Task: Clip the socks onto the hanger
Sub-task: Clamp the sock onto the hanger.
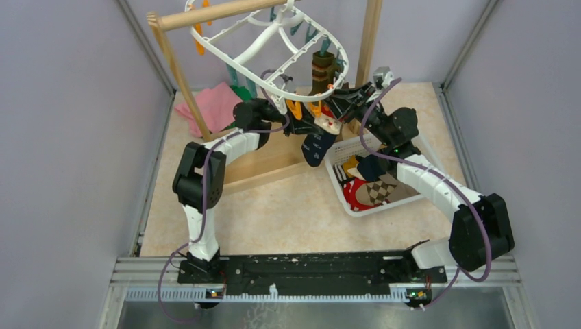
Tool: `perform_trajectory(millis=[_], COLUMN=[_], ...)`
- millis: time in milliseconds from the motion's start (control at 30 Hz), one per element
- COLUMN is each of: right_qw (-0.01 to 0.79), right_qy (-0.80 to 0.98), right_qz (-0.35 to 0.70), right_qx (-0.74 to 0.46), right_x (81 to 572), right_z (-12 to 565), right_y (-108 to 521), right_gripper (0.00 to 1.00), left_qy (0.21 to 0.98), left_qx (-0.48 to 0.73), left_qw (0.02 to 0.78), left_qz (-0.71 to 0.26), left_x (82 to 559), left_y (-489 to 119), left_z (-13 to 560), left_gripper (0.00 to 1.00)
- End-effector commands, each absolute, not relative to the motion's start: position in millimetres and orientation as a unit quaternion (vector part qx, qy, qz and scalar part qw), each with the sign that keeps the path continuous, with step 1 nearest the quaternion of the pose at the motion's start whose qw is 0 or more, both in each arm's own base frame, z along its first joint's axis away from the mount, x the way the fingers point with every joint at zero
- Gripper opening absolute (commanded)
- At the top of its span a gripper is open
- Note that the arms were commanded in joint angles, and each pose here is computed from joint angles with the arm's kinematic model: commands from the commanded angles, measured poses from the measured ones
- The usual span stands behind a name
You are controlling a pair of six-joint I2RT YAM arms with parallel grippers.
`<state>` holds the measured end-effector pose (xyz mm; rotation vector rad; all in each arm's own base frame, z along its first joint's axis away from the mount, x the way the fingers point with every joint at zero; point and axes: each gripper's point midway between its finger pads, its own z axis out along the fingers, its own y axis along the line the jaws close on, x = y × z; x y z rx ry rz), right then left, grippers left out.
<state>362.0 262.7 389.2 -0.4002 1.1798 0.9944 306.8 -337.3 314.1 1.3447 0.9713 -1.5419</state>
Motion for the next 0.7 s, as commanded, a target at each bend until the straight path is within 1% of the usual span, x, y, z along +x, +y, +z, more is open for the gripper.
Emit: perform_trajectory(millis=[0,300,667], right_qw=[0.721,0.717,0.707], right_qy=[0.487,0.489,0.488], right_qz=[0.455,0.460,0.474], right_qx=[-0.188,-0.188,-0.195], right_x=[356.4,355.9,353.6], right_z=[422.7,420.2,417.2], right_y=[261.1,262.3,266.6], right_gripper=[0.00,0.00,0.00], left_qy=[0.271,0.255,0.221], left_qx=[0.607,0.619,0.622], left_qw=[0.504,0.513,0.550], left_qz=[-0.551,-0.538,-0.512], left_x=[281.4,277.5,271.1], left_y=[-333.2,-332.2,-328.8], left_z=[340.2,342.5,347.3], left_gripper=[0.00,0.00,0.00])
